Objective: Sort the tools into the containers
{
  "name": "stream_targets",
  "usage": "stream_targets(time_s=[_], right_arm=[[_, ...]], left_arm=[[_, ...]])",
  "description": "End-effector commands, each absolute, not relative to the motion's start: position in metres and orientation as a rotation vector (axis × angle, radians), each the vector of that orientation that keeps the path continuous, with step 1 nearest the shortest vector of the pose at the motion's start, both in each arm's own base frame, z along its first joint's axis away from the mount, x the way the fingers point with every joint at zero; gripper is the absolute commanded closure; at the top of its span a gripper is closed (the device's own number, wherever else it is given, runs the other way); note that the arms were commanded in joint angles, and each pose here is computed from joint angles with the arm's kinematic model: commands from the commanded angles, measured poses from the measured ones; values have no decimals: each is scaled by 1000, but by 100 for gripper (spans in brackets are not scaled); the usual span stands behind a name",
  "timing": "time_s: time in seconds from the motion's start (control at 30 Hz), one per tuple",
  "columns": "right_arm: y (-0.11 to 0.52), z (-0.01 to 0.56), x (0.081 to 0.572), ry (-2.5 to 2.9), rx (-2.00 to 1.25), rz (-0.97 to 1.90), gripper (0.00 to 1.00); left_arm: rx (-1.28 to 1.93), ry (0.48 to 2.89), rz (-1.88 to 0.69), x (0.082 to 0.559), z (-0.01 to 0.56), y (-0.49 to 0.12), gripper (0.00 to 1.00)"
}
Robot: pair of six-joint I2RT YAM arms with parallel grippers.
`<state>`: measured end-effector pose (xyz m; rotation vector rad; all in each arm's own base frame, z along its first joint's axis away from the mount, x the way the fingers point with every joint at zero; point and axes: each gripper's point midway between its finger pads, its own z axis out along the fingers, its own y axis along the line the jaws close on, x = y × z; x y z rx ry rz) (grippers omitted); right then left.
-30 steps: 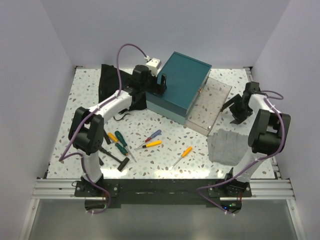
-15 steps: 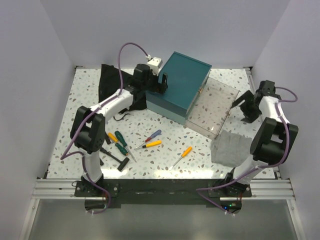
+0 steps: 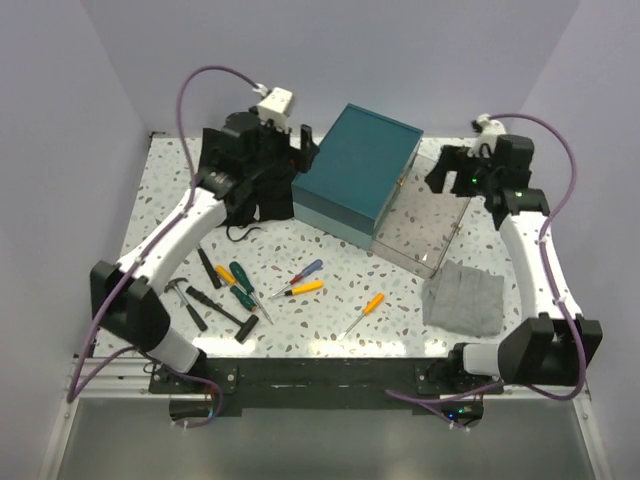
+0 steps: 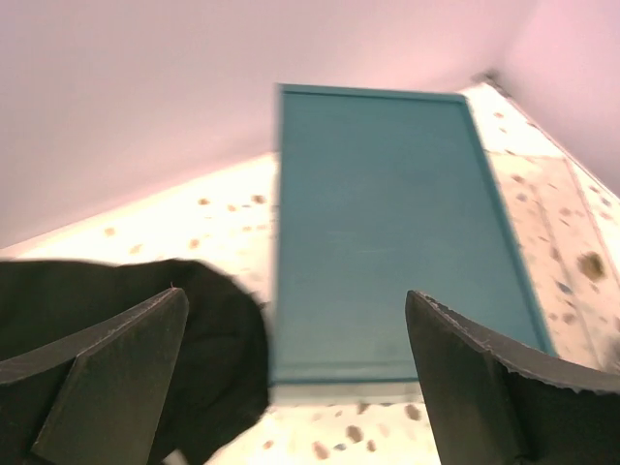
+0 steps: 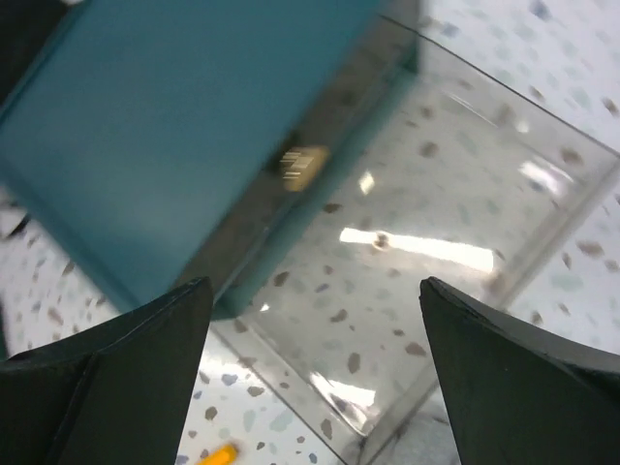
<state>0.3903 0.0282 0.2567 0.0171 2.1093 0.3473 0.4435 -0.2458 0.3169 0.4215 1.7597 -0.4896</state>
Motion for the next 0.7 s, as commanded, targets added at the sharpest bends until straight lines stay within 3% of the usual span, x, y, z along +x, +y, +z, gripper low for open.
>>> stream_targets(time_s=[0.0,0.2,0.5,0.63,0.67], right_arm=[[113,298,371,1868,-535,305,8],[188,280,336,1844,-861,407,7],[270,232,299,1733,-1381,386,8],[289,195,297,1667,-1565,413,10],[294,180,298,1627,-1651,410,16]], left_arm=[[228,1796,-220,444,309,-154,0],[116,1809,-63,413,304,-82,0],[-61,2020,15,371,256,-19,0],[-78,2000,56,367,261,-2,0],[-73,1992,73,369,265,4,0]])
